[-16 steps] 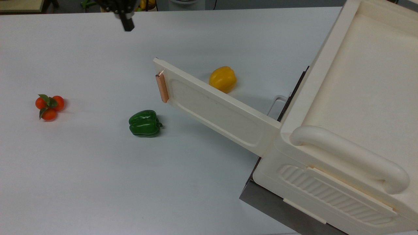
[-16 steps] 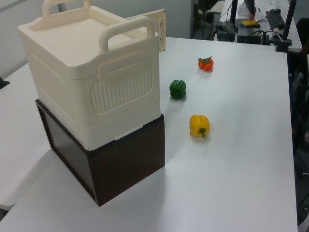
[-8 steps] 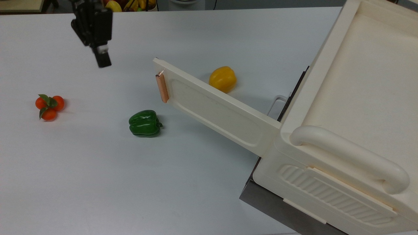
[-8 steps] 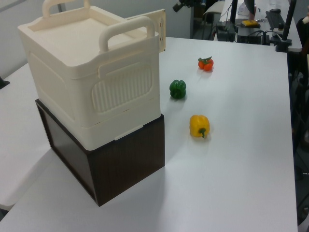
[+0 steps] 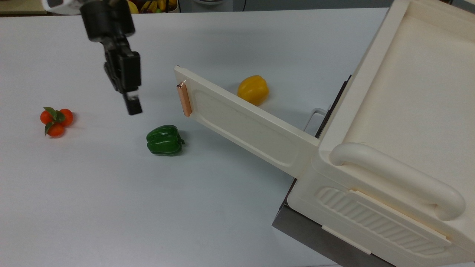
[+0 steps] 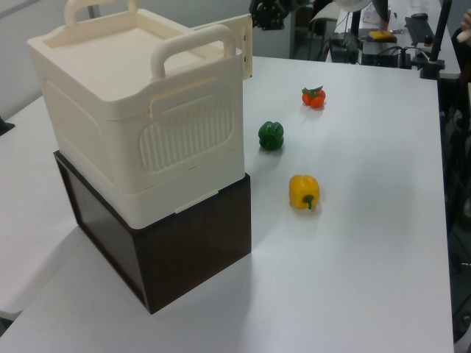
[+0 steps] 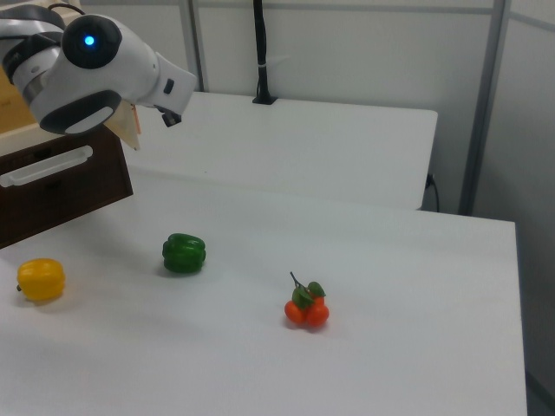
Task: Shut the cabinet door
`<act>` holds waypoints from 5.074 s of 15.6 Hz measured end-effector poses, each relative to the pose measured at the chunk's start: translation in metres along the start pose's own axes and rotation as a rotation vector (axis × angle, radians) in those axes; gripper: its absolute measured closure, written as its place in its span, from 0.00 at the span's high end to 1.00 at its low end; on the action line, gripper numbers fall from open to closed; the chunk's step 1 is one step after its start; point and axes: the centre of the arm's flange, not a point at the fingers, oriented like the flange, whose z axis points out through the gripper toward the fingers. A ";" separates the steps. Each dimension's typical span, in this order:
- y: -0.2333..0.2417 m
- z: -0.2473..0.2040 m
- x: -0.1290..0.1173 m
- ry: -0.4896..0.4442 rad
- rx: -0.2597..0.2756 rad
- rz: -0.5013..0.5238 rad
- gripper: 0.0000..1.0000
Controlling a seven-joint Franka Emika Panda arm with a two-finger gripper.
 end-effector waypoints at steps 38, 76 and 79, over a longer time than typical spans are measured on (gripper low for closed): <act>-0.105 0.016 -0.193 -0.658 0.027 -0.161 0.01; -0.060 -0.109 -0.142 -0.710 -0.593 -0.561 1.00; -0.054 -0.129 -0.129 -0.676 -0.661 -0.579 1.00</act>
